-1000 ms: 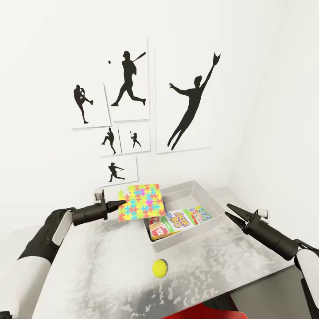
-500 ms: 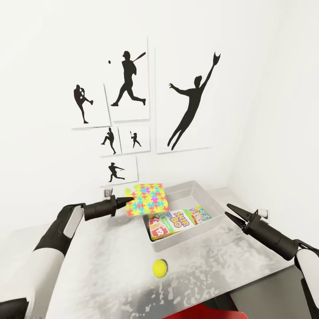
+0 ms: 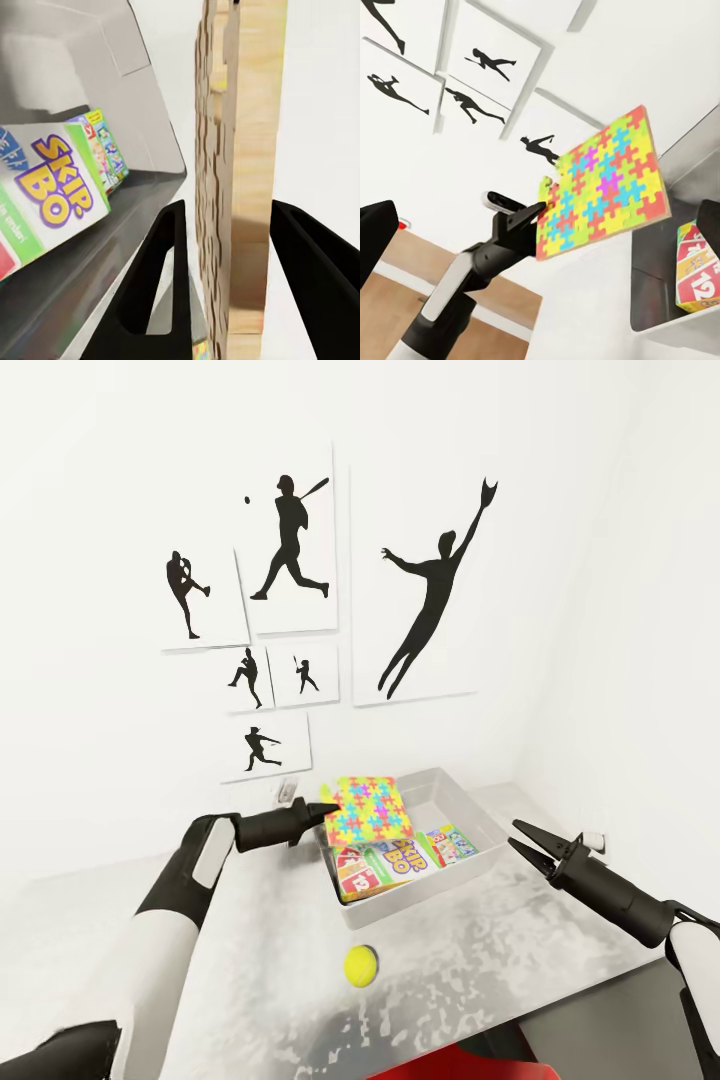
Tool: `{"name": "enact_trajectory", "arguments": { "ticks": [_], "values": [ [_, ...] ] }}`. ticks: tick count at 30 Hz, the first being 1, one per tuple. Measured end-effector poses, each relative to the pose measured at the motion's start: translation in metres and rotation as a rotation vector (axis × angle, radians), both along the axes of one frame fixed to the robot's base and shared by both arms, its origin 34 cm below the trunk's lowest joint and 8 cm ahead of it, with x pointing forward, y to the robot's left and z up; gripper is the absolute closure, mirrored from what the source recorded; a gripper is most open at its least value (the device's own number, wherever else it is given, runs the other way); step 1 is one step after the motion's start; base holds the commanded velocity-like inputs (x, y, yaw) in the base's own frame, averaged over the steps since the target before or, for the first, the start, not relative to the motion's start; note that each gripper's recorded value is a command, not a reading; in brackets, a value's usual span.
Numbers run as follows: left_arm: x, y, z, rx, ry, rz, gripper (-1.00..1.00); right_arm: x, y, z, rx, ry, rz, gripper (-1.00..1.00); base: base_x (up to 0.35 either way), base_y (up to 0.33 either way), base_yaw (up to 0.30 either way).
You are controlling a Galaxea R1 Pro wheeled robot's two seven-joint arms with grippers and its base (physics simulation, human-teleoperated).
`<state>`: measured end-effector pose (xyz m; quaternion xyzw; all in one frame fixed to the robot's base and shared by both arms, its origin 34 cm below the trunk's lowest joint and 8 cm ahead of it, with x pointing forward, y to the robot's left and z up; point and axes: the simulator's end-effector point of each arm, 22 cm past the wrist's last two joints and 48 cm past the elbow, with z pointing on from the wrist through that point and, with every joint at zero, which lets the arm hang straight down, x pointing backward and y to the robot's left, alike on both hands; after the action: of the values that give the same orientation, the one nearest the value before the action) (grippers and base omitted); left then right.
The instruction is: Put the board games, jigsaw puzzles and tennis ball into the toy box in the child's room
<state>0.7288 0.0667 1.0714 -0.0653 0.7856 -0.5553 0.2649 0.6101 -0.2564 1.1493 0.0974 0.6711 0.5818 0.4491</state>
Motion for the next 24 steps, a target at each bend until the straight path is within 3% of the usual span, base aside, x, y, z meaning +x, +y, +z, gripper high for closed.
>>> {"name": "enact_trajectory", "arguments": {
  "ticks": [9,20,24],
  "values": [
    [0.013,-0.037,-0.017,0.042,0.037,0.027,1.0,0.0,-0.006,0.001,-0.015,-0.002,-0.002,-1.0,0.0,0.0,0.0],
    [0.025,-0.035,-0.056,0.152,0.116,0.134,1.0,0.0,-0.026,0.006,-0.009,-0.009,-0.045,-1.0,0.0,0.0,0.0],
    [0.026,-0.033,-0.063,0.166,0.126,0.154,1.0,0.001,-0.036,0.008,-0.005,-0.013,-0.069,-1.0,0.0,0.0,0.0]
  ]
}}
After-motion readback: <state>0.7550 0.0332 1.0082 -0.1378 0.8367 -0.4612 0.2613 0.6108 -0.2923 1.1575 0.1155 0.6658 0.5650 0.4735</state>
